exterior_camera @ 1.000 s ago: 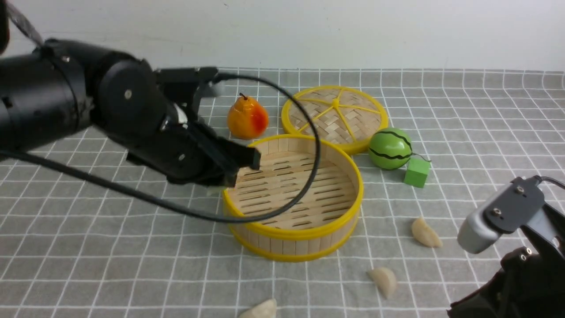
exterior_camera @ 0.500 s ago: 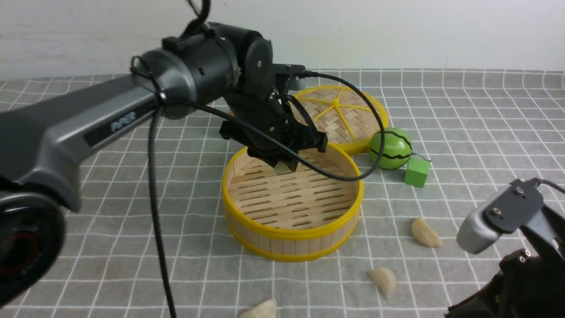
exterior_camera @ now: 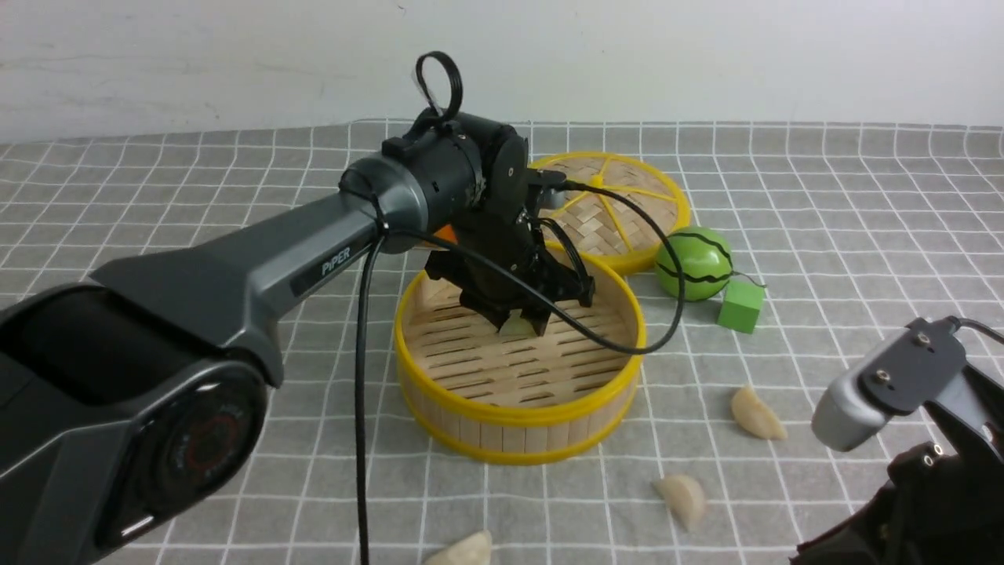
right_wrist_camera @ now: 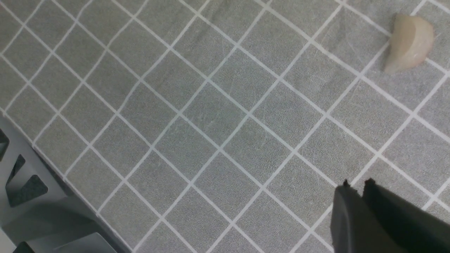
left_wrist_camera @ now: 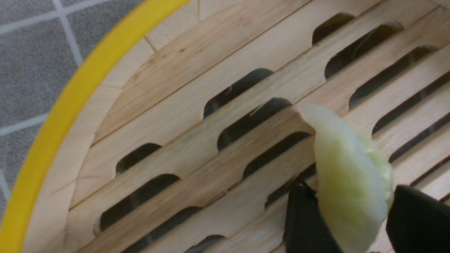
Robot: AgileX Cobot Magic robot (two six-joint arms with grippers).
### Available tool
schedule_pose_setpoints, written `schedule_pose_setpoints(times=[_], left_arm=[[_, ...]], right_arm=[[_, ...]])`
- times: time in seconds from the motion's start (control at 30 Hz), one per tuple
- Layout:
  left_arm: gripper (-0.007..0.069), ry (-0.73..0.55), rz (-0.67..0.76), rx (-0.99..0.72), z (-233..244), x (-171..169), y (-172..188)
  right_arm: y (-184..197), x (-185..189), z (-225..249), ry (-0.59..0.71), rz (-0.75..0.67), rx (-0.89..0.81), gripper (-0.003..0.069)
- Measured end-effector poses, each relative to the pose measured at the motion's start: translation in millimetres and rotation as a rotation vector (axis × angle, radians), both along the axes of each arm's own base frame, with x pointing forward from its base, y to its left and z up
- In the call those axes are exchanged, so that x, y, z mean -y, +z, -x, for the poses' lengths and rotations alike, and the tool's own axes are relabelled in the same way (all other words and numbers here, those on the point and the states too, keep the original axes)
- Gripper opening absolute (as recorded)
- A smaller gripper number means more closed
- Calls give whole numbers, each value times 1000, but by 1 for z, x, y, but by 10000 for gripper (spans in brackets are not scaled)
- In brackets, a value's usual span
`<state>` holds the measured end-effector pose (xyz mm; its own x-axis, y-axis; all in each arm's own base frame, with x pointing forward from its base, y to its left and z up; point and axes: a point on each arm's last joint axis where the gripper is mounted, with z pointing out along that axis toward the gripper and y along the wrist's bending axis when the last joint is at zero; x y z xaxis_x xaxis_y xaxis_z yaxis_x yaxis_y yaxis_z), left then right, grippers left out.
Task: Put the dumplings into the steamer on the table with the grey tablecloth.
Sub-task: 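Place the dumpling into the bamboo steamer basket with the left gripper, then reach for and grasp a dumpling on the table with the left gripper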
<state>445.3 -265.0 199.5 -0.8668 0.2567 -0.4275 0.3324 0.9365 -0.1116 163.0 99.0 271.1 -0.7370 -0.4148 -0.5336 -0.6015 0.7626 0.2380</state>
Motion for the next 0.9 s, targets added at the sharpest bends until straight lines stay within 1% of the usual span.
schedule_pose_setpoints(times=[0.1,0.17,0.23,0.37,0.5,0.57,0.67,0.8,0.9], left_arm=[[405,-2,-5,3,2,-1,8],[420,-4,-6,3,8,-5,25],[427,-21,-6,18,16,-9,51],[430,-106,-28,67,50,-29,127],[430,-152,-6,128,80,-46,174],[430,-172,1,135,89,-50,181],[430,-237,-6,80,115,-60,178],[430,-360,-73,13,150,-67,159],[430,-453,-119,-61,180,-68,137]], right_arm=[[0,0,0,0,0,0,58],[0,0,0,0,1,0,61],[0,0,0,0,1,0,62],[0,0,-1,-5,-5,6,65],[1,0,-1,-8,-10,11,72],[1,-1,-1,-9,-10,11,73],[1,-1,-1,-8,-10,10,74],[1,-1,0,-5,-11,2,76],[1,-1,0,-4,-13,-2,76]])
